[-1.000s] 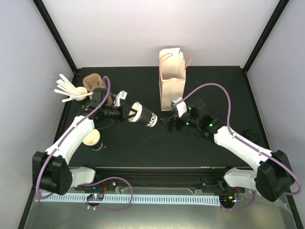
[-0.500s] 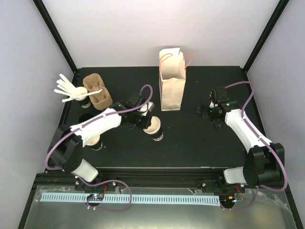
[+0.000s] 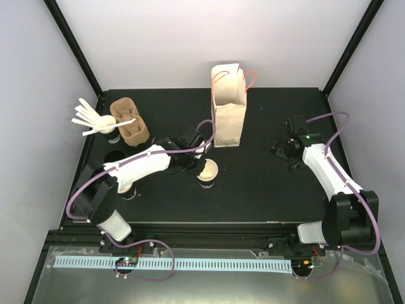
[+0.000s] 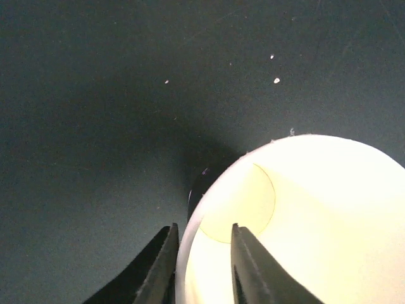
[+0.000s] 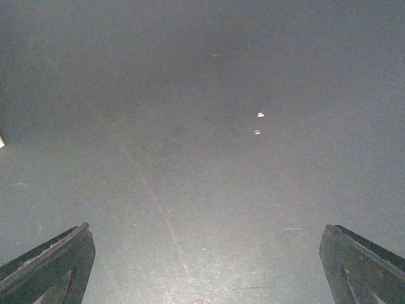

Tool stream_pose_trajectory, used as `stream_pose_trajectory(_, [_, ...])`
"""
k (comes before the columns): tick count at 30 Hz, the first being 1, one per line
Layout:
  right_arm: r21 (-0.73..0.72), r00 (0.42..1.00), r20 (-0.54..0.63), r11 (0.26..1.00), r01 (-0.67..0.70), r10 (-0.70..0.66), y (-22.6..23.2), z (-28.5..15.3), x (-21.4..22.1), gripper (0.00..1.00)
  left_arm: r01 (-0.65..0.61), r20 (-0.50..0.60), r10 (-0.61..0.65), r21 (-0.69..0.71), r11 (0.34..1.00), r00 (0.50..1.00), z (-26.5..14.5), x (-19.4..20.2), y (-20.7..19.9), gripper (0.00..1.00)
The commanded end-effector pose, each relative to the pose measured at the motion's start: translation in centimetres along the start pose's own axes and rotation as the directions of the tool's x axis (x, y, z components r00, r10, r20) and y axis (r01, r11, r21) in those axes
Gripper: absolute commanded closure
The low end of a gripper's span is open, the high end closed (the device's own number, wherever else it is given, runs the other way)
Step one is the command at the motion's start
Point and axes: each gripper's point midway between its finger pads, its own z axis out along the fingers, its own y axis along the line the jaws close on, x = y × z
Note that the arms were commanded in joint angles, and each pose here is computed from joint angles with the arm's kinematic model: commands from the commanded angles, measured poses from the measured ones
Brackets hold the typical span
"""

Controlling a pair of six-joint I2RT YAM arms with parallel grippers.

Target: Pack the takeout coffee

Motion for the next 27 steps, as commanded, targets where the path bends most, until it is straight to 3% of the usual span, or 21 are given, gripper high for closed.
stream_pose_trajectory(1, [0.083,0.997,0.021,0.993,-0.082,0.080,-2.3,-0.2,-0.8,0.00,-0.048,0.038,0.048,-0.003,0.999,0.998,-0.6,-1.5,-0.3,0.64])
stream_pose_trajectory(7, [0.158,0.986,0.032,0.973,-0.168,0.165,-5.4,-0.3,-0.6,0.00,-0.080,0.076,0.076,0.052,0.995,0.994,-2.3,-2.2,-1.5,0.28])
stream_pose_trajectory(10, [0.215,0.977,0.042,0.953,-0.212,0.208,-7.8,-0.4,-0.9,0.00,-0.097,0.084,0.091,0.068,0.993,0.992,-3.3,-2.6,-2.0,0.16])
stream_pose_trajectory(16, [0.340,0.935,0.085,0.872,-0.351,0.343,-13.7,-1.1,-1.6,0.00,-0.115,0.122,0.105,0.077,0.990,0.987,-6.0,-3.1,-2.3,0.02])
stream_pose_trajectory(27, [0.413,0.863,0.099,0.769,-0.488,0.495,-19.0,-1.2,-1.9,0.00,-0.128,0.301,0.111,0.038,0.991,0.947,-13.6,-4.6,-2.1,0.01])
